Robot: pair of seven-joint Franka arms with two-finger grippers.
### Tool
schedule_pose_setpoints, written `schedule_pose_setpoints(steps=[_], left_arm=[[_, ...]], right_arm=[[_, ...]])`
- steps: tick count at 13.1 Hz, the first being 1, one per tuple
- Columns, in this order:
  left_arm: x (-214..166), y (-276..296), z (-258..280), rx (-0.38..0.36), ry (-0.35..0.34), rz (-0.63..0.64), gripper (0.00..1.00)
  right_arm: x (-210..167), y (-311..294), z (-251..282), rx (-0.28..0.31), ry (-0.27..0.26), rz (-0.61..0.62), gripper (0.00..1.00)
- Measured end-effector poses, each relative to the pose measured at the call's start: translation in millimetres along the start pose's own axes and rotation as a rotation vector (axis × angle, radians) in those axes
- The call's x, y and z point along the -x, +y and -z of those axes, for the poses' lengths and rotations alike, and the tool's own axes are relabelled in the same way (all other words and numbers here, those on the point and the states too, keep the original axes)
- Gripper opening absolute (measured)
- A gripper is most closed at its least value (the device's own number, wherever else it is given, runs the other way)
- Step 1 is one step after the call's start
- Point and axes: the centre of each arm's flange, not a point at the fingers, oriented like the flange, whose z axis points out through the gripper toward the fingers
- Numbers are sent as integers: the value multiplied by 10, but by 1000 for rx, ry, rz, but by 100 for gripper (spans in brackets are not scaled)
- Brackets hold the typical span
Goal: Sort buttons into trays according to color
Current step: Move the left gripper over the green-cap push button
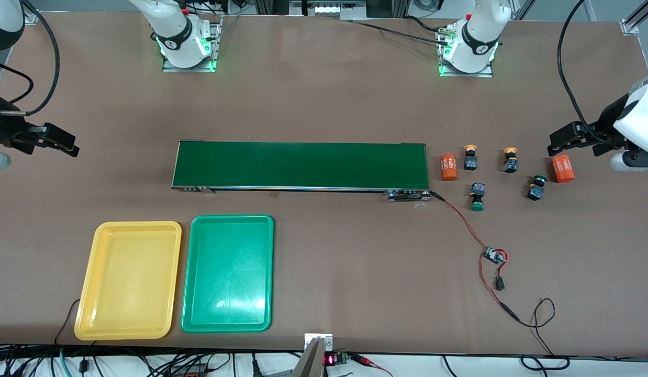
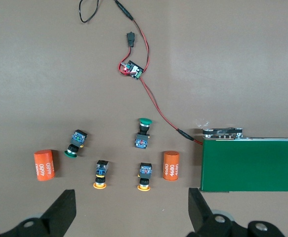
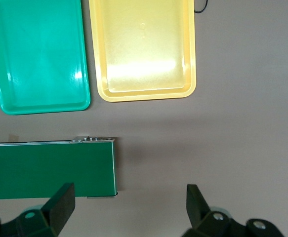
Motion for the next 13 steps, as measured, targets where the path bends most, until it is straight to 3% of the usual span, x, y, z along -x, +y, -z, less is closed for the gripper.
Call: schedule_pose_setpoints(steps=[13], left_arm=[[-19, -26, -320, -14, -39, 1, 100]], right_arm=[[-42, -11, -90, -1, -12, 2, 100]])
